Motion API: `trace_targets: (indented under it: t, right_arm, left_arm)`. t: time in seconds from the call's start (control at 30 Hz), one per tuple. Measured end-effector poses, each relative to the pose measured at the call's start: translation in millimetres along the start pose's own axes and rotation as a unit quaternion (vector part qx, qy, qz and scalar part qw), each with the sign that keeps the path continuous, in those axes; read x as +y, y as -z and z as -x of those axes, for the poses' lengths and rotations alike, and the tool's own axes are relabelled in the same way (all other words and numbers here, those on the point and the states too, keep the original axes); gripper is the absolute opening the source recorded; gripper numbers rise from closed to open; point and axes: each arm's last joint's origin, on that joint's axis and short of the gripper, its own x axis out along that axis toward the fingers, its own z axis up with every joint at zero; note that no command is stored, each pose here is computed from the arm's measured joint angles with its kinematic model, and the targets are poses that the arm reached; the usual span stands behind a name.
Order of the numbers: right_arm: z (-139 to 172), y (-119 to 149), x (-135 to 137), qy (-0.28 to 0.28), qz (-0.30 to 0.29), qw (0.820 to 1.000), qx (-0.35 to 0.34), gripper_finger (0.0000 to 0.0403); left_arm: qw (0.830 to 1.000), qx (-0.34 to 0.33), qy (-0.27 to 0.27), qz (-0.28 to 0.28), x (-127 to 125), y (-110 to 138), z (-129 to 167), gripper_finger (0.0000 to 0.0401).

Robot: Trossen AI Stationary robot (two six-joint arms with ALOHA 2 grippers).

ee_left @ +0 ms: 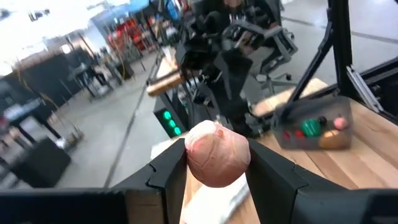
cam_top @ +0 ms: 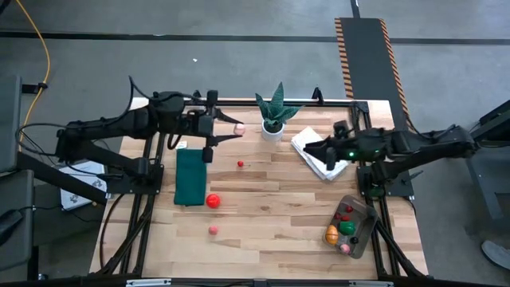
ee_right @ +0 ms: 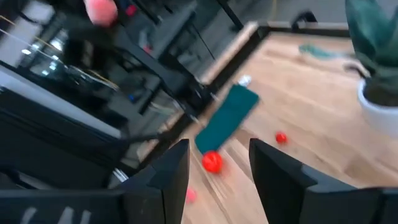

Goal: Pick and placing Produce into tupperware
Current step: Put the top pink peach into the black bin

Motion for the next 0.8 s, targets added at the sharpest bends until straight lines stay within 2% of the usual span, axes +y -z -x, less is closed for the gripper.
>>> trace_targets:
  t: [0.17, 0.37, 0.8]
  right_arm:
    - [13, -9, 3, -0.038, 0.004, 0.998, -0.049, 0.0158]
    - [16, -11, 3, -0.052, 0.001, 0.997, -0.062, 0.0158]
    - [-2, -10, 12, -0.074, -0.013, 0.994, -0.079, 0.0165]
  left_arm:
    - [1.000, -0.005, -0.005, -0.012, -4, 0, -14, 0.0140]
    - [1.000, -0.015, -0.002, -0.015, -8, 0, -25, 0.0140]
    - [0.999, -0.022, 0.008, -0.031, -20, 5, -53, 0.0140]
